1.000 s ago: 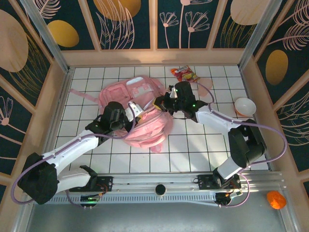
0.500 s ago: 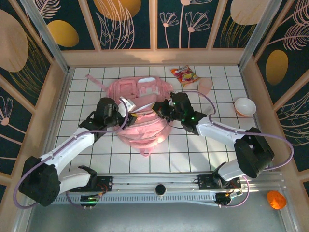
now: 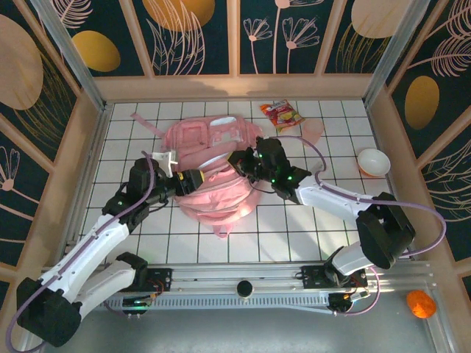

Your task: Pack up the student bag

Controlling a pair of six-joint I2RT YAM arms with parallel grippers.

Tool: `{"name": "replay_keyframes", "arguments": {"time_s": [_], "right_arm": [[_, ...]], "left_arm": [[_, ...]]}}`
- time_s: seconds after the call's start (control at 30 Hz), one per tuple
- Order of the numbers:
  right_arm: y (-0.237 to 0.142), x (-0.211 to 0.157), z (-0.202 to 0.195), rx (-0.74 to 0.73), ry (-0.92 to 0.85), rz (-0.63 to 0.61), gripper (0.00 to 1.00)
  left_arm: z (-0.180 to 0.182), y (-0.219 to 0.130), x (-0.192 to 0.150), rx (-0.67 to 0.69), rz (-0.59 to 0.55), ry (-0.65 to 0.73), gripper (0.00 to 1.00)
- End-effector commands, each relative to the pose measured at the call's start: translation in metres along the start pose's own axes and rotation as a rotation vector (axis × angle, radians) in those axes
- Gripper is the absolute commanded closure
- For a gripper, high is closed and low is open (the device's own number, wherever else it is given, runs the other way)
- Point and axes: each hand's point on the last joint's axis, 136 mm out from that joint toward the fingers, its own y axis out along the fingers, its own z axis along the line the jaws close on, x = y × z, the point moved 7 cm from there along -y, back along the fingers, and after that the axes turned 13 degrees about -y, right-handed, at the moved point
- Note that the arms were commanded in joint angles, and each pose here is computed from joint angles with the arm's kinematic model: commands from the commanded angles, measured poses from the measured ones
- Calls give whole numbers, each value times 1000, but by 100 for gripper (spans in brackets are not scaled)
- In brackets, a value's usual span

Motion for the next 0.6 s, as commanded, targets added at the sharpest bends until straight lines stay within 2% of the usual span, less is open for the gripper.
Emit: {"name": "replay_keyframes", "arguments": {"time_s": [0.0, 0.13, 0.27, 0.47, 0.57], "right_arm": [[-3, 16, 48, 160, -39, -77, 100], [-1, 15, 49, 164, -43, -71, 100], [1, 13, 52, 177, -47, -64, 100], [3, 9, 51, 180, -44, -46, 100], [2, 10, 53, 188, -52, -49, 100]], "left_arm": [[3, 4, -17, -36, 97, -221, 37], [-5, 9, -20, -96, 86, -139, 37], [-16, 20, -18, -100, 94, -26, 37], [-21, 26, 5, -30, -50, 96, 36], [-22, 31, 10, -13, -68, 135, 35]]}}
